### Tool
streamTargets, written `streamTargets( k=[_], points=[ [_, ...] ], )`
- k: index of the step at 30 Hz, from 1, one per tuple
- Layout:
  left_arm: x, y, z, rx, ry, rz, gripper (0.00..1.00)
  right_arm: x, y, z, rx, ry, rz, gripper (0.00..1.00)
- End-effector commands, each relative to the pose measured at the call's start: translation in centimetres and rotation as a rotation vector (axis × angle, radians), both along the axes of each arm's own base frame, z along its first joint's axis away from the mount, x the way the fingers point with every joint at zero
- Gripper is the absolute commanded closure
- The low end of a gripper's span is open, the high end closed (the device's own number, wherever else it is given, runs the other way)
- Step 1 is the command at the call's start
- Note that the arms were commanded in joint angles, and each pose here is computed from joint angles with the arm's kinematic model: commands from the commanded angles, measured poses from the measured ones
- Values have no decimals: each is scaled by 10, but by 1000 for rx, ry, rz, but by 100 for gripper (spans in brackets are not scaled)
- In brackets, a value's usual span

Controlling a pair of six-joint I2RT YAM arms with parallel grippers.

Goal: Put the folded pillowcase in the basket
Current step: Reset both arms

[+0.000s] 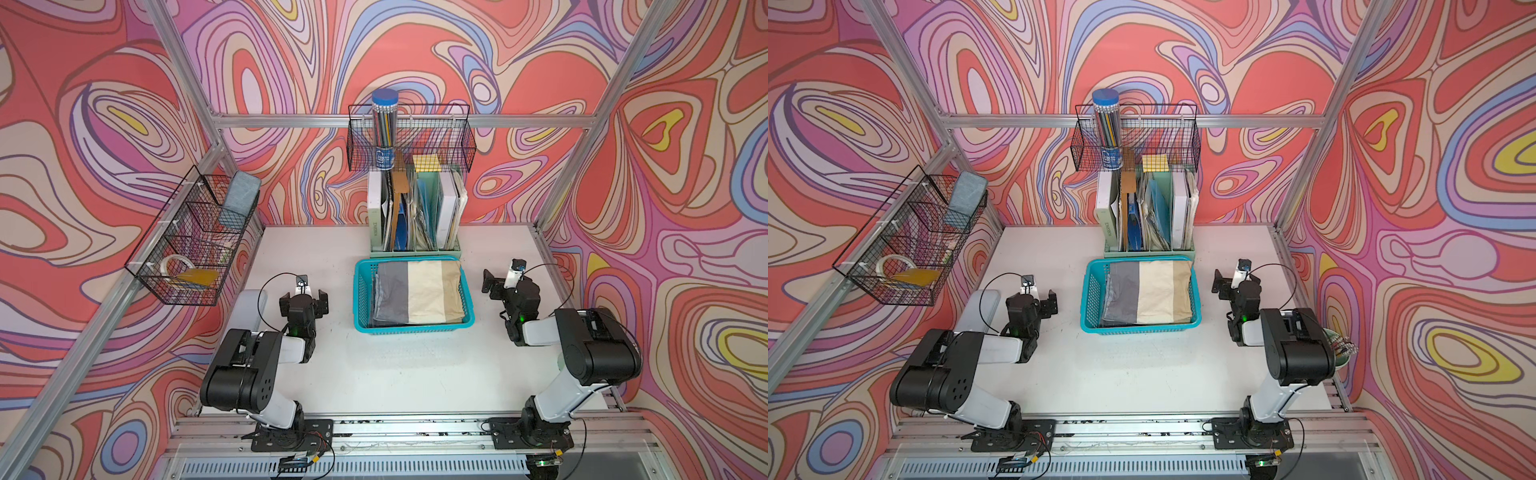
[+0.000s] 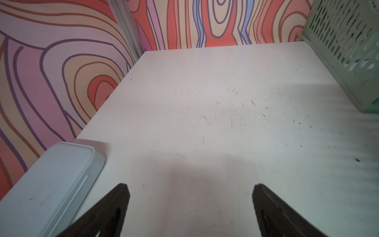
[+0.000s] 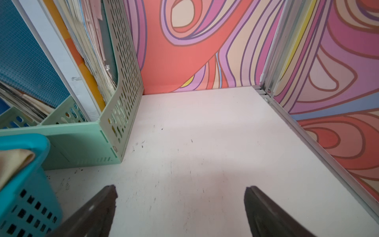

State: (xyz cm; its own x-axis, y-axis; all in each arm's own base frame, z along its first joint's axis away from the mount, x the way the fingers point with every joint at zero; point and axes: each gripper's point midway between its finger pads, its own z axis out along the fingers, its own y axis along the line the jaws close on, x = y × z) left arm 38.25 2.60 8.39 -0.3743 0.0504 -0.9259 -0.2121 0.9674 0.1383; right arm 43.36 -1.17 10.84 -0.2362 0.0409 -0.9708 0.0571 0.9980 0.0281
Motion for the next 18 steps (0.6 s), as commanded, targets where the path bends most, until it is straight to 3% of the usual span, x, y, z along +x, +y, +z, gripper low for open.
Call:
streamTargets(
  k=[1, 18],
  points=[
    [4, -2, 9, -5, -50, -16, 1, -4, 1, -11, -10, 40, 0, 2],
    [9, -10, 6, -43, -14, -83, 1, -4, 1, -12, -9, 43, 0, 2]
  ],
)
